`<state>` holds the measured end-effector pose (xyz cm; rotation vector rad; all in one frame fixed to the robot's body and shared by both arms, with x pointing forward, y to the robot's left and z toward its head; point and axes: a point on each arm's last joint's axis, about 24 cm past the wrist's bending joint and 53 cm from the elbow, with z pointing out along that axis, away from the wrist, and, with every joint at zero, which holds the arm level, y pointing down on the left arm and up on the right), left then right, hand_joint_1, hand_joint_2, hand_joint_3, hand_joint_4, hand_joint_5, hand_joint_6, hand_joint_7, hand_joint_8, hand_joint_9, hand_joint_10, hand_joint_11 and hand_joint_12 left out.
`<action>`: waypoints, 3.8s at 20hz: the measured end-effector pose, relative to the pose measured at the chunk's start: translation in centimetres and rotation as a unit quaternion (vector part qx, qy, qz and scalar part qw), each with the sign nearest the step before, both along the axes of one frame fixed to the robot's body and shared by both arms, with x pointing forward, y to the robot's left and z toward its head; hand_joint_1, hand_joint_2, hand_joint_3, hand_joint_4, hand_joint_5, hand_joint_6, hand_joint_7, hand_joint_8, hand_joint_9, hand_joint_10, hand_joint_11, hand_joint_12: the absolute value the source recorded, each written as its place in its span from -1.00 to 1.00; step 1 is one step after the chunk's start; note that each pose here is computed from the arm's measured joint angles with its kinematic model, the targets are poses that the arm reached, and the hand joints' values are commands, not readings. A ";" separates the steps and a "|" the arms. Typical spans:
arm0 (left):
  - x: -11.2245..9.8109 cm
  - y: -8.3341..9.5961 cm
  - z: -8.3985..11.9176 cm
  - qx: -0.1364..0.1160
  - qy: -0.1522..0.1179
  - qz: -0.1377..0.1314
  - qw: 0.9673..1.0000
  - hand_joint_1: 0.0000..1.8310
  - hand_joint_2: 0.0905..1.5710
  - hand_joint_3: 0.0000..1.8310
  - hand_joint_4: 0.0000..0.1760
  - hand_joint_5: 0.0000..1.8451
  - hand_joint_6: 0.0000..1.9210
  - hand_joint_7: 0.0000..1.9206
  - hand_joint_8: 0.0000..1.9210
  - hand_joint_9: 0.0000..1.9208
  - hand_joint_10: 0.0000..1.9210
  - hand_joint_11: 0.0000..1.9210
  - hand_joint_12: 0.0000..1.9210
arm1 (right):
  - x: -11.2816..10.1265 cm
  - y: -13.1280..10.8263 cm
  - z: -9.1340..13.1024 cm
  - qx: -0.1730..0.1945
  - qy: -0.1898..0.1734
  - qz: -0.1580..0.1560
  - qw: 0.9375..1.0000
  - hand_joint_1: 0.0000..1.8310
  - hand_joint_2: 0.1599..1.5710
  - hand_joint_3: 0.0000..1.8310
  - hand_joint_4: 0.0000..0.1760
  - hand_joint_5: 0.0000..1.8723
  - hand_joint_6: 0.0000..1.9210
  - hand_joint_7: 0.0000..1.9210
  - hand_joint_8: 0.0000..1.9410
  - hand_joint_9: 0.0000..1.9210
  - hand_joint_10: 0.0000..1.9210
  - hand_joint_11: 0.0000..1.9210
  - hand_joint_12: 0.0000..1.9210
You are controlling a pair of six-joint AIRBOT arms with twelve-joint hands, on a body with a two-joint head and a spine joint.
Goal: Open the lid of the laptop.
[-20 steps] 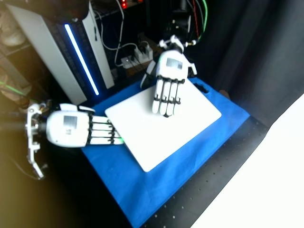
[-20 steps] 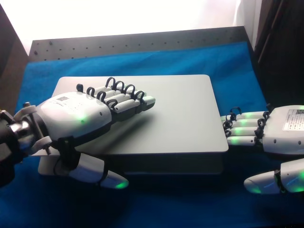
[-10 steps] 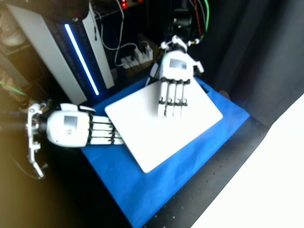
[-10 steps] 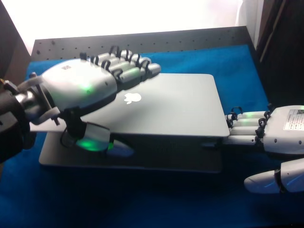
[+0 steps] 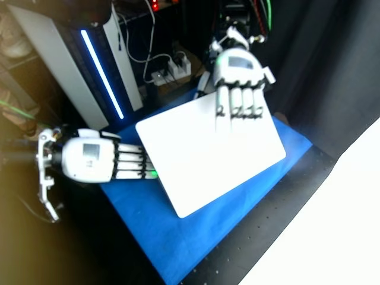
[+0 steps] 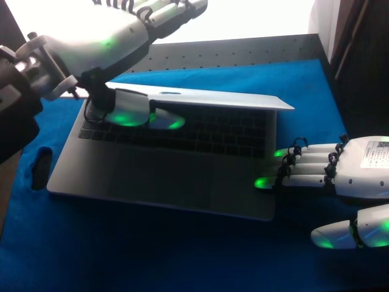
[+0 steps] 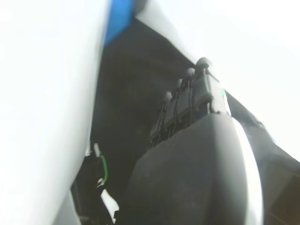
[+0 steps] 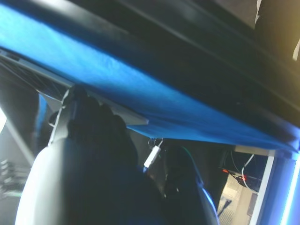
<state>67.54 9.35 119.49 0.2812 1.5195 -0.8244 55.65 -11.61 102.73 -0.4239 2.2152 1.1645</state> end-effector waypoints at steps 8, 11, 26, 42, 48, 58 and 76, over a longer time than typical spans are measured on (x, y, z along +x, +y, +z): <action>4.6 -0.2 3.1 -0.027 -0.016 0.036 0.999 -0.07 0.17 -1.00 -0.02 -0.87 -1.00 -0.92 -0.95 -0.89 -1.00 -1.00 -0.56 | 0.1 0.0 0.0 0.001 -0.002 0.003 1.000 -0.97 0.76 -1.00 -1.00 -1.00 -1.00 -1.00 -1.00 -1.00 -1.00 -1.00 -1.00; 6.7 -0.3 3.7 -0.036 -0.007 0.052 0.998 -0.06 0.26 -0.99 -0.28 -0.79 -0.99 -0.88 -0.98 -0.91 -0.98 -1.00 -0.64 | 0.1 0.1 -0.1 0.003 -0.002 0.004 1.000 -0.97 0.75 -1.00 -1.00 -1.00 -1.00 -1.00 -1.00 -1.00 -1.00 -1.00 -1.00; 16.8 -1.0 1.9 0.002 0.064 0.128 0.990 -0.09 0.27 -0.99 -0.09 -1.00 -1.00 -1.00 -1.00 -1.00 -1.00 -1.00 -1.00 | 0.5 0.0 -0.3 0.000 -0.010 0.014 1.000 -0.99 0.75 -1.00 -1.00 -1.00 -1.00 -1.00 -1.00 -1.00 -1.00 -1.00 -1.00; 19.5 -1.3 0.8 0.068 0.112 0.145 0.981 -0.19 0.34 -0.99 -0.46 -1.00 -1.00 -1.00 -1.00 -1.00 -1.00 -1.00 -1.00 | 0.7 0.5 0.0 -0.005 -0.029 0.036 0.999 -1.00 0.73 -1.00 -1.00 -1.00 -1.00 -1.00 -1.00 -1.00 -1.00 -1.00 -1.00; 19.8 -0.8 0.5 0.066 0.124 0.148 0.979 -0.26 0.33 -1.00 -1.00 -1.00 -1.00 -1.00 -1.00 -1.00 -1.00 -1.00 -1.00 | 0.7 1.0 0.0 -0.004 -0.034 0.045 0.998 -1.00 0.74 -1.00 -1.00 -1.00 -1.00 -1.00 -1.00 -1.00 -1.00 -1.00 -1.00; 15.2 -2.0 4.5 0.115 0.020 0.104 0.988 -0.28 0.20 -1.00 -0.88 -1.00 -1.00 -1.00 -1.00 -1.00 -1.00 -1.00 -1.00 | 0.5 1.5 -0.1 -0.001 -0.029 0.043 0.999 -1.00 0.73 -1.00 -1.00 -1.00 -1.00 -1.00 -1.00 -1.00 -1.00 -1.00 -1.00; 0.4 1.9 7.2 -0.001 -0.139 0.072 0.988 -0.34 0.16 -1.00 -1.00 -1.00 -1.00 -1.00 -1.00 -0.92 -0.99 -0.99 -0.05 | 5.1 -1.5 8.0 0.156 -0.022 -0.104 0.982 -1.00 0.70 -1.00 -1.00 -1.00 -1.00 -1.00 -1.00 -1.00 -1.00 -1.00 -1.00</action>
